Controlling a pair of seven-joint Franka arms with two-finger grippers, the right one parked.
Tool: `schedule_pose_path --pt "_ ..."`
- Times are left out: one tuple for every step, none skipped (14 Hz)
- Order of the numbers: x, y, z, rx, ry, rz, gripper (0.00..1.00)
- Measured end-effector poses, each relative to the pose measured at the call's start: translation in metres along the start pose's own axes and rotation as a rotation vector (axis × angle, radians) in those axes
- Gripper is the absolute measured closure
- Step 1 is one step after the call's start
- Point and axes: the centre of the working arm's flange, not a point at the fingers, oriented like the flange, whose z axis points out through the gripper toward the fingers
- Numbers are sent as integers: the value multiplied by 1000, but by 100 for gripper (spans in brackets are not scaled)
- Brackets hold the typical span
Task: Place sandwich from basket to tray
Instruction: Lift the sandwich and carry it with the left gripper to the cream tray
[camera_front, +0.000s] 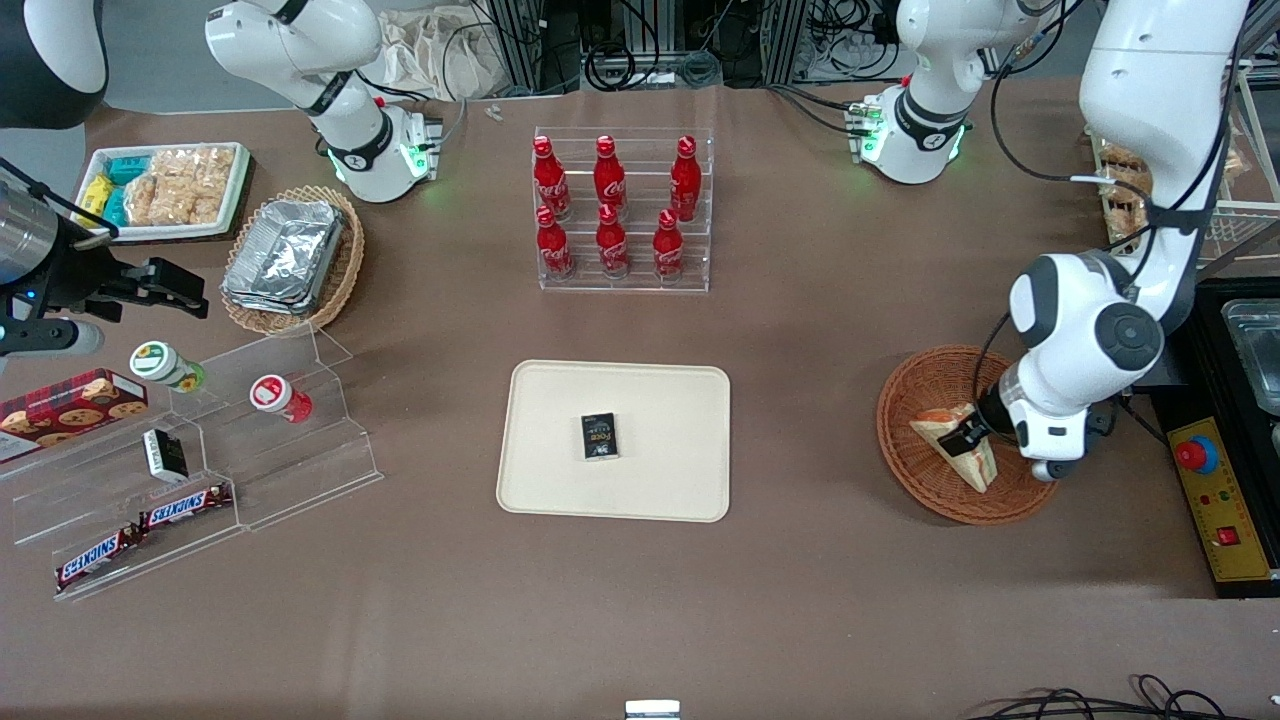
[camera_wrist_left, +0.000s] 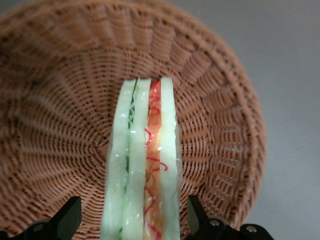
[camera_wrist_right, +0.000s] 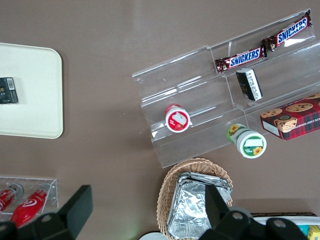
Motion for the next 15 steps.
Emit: schedule_pose_path --pt "-1 0 7 2 -5 0 12" --pt "0 0 9 0 -5 0 25" --pt "1 2 4 -7 4 1 35" --pt "4 7 -8 -19 18 6 48" --pt "2 17 -30 -25 24 21 56" --pt "-6 31 -57 -17 13 47 63" --pt "-22 50 -88 -2 -7 88 65" --pt "-45 74 -119 7 -24 142 67" --pt "-75 99 -145 0 -31 205 69" --pt "-109 123 -158 -5 -25 284 76" --pt "-143 143 -156 6 -12 374 80" --pt "-173 161 -145 14 -1 459 80" --pt "-198 177 -129 3 6 531 80" --pt "-216 190 -108 -16 12 599 80" --pt "-231 202 -87 -42 27 665 80"
